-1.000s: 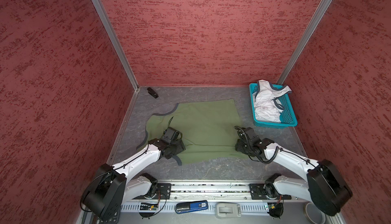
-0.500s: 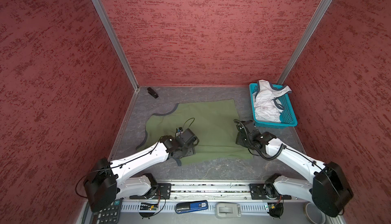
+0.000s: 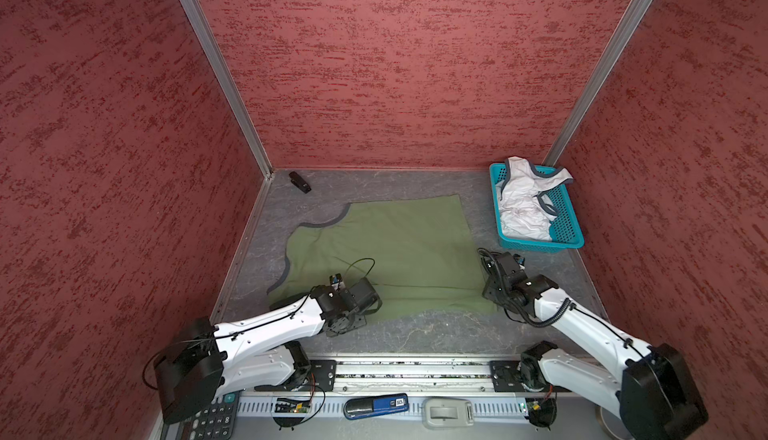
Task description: Fold and stack the tank tops
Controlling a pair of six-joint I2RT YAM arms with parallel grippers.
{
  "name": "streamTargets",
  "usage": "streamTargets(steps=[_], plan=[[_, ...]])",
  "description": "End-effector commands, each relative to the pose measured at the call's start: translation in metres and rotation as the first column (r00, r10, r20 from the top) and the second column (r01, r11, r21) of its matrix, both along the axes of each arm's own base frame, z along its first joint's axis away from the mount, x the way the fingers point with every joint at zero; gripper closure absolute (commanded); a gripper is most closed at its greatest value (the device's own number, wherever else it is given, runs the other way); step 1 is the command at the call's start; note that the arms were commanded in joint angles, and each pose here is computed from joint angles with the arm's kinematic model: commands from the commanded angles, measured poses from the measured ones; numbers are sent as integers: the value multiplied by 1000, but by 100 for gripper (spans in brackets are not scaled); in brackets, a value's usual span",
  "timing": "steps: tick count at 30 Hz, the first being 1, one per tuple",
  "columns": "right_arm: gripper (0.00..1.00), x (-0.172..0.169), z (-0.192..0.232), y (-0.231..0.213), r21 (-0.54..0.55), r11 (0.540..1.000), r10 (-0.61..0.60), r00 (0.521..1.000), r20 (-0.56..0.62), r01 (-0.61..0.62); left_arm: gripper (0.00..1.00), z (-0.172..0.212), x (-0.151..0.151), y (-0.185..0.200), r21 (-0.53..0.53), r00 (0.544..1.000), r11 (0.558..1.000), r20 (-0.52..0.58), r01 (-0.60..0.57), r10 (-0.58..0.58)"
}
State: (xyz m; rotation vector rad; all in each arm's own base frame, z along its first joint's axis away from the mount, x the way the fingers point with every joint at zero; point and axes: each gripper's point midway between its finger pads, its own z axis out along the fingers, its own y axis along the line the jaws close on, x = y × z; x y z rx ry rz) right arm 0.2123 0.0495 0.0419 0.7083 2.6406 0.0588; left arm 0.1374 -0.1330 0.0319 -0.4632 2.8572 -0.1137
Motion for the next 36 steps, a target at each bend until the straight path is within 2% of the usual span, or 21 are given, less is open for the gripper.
streamTargets(steps=[1, 4, 10, 14, 20, 24, 31, 36], plan=[[37, 4, -2, 0, 39, 999, -33, 999, 11, 33, 49, -5, 6, -10, -47, 1000, 999, 11, 13, -12], [41, 6, -6, 4, 59, 998, -21, 1000, 7, 21, 57, -6, 6, -9, -39, 1000, 999, 6, 15, -14], [69, 7, -6, 15, 108, 994, 22, 1000, 1, -22, 73, -6, 4, -9, -54, 1000, 998, 6, 24, -24], [83, 4, -10, 18, 117, 993, 37, 999, -16, -35, 82, -3, 4, -8, -62, 1000, 998, 16, 25, -24], [99, 2, -9, 17, 117, 993, 36, 999, -13, -34, 91, 5, 4, -3, -69, 999, 997, 42, 20, -17], [100, 1, 0, 15, 119, 993, 27, 1000, 4, -28, 100, 14, 6, 4, -72, 997, 997, 76, 7, -1], [100, -11, 20, 19, 174, 985, 18, 1000, 19, -21, 100, 39, -2, 32, -93, 985, 992, 143, -82, 95], [100, -35, 24, 25, 211, 977, 7, 1000, -13, -4, 100, 28, -29, 48, -99, 985, 982, 39, -161, 166]])
